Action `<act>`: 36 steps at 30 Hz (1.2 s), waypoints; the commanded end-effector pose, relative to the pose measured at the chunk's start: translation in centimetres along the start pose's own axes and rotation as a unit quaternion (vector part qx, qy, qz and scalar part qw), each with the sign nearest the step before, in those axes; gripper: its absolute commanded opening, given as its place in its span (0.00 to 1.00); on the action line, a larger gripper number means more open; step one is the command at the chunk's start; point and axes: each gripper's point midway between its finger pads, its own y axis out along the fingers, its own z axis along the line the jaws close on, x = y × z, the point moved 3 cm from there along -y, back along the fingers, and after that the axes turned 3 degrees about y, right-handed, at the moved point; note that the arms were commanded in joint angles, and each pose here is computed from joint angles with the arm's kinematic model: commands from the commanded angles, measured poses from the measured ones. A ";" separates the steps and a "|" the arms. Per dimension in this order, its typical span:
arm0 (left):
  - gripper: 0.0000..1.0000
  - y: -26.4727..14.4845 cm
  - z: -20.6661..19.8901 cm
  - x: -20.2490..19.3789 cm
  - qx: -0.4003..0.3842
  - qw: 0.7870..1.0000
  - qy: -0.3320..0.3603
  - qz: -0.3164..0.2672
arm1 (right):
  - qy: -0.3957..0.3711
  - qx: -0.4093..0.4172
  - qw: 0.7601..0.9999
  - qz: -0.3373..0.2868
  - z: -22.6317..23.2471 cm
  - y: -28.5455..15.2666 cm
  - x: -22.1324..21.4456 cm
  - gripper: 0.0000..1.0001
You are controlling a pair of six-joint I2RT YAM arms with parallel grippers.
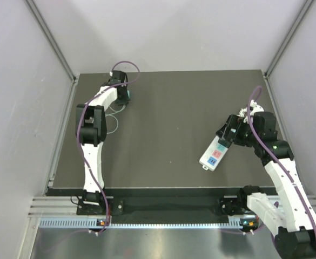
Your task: Insert the plug
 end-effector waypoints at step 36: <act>0.00 -30.2 -17.5 -9.6 -0.498 0.866 -0.017 -0.026 | 0.193 0.139 0.968 -0.078 16.3 7.7 2.9 0.87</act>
